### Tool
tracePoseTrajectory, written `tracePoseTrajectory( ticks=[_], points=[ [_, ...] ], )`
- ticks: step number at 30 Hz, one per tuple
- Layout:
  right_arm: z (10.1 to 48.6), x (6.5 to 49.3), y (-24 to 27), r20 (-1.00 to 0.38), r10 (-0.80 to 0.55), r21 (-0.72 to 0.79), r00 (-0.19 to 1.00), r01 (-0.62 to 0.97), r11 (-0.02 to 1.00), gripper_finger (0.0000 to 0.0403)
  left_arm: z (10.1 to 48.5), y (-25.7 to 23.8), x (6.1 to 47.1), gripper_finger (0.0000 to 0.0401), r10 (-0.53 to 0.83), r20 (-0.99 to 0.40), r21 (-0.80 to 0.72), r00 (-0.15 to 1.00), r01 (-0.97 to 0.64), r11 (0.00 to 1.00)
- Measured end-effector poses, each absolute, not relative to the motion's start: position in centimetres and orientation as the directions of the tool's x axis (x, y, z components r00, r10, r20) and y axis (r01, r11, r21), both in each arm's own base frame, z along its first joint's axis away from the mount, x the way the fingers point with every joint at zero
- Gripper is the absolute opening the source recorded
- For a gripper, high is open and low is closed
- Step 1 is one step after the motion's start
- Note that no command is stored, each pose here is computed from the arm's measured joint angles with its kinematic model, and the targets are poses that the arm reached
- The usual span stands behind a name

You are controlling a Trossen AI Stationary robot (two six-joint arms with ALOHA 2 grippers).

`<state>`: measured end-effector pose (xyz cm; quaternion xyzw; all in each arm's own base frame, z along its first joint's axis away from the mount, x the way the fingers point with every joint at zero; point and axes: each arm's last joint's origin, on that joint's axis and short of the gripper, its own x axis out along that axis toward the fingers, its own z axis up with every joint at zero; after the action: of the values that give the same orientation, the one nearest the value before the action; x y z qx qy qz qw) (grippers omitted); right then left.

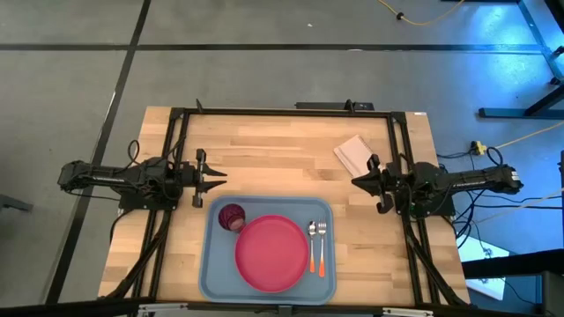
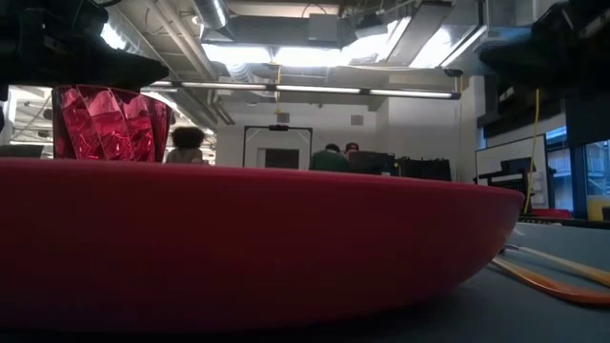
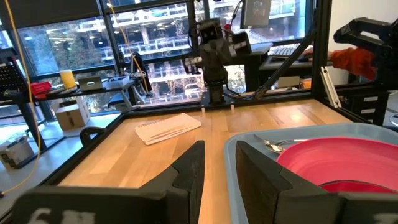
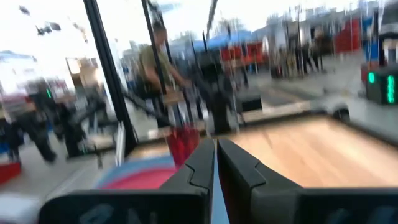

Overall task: Pick and place plate/cup/fork/spoon on tray
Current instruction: Return to Home Position

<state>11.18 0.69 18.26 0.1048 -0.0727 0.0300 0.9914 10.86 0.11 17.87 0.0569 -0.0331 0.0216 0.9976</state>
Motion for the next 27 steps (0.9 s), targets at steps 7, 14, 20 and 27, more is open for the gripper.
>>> tracePoseTrajectory(
  ticks=[7, 14, 20, 27],
  points=[
    [17.09, 10.66, 0.66, 0.036, 0.046, 0.201, 0.998, -0.052, 0.978, 0.0026, 17.87, 0.11, 10.87, 0.0084, 0.039, 0.068, 0.112, 0.997, -0.047, 0.993],
    [16.96, 10.56, 0.64, 0.025, 0.044, 0.200, 0.999, -0.048, 0.979, 0.0026, 17.87, 0.11, 10.86, 0.0084, 0.039, 0.069, 0.112, 0.997, -0.047, 0.993],
    [16.96, 10.56, 0.64, 0.025, 0.043, 0.200, 0.999, -0.048, 0.979, 0.0026, 17.87, 0.11, 10.87, 0.0084, 0.039, 0.068, 0.112, 0.997, -0.047, 0.993],
    [16.96, 10.56, 0.64, 0.025, 0.043, 0.200, 0.999, -0.047, 0.979, 0.0026, 17.87, 0.10, 10.87, 0.0084, 0.035, 0.068, 0.112, 0.997, -0.043, 0.993]
  ],
)
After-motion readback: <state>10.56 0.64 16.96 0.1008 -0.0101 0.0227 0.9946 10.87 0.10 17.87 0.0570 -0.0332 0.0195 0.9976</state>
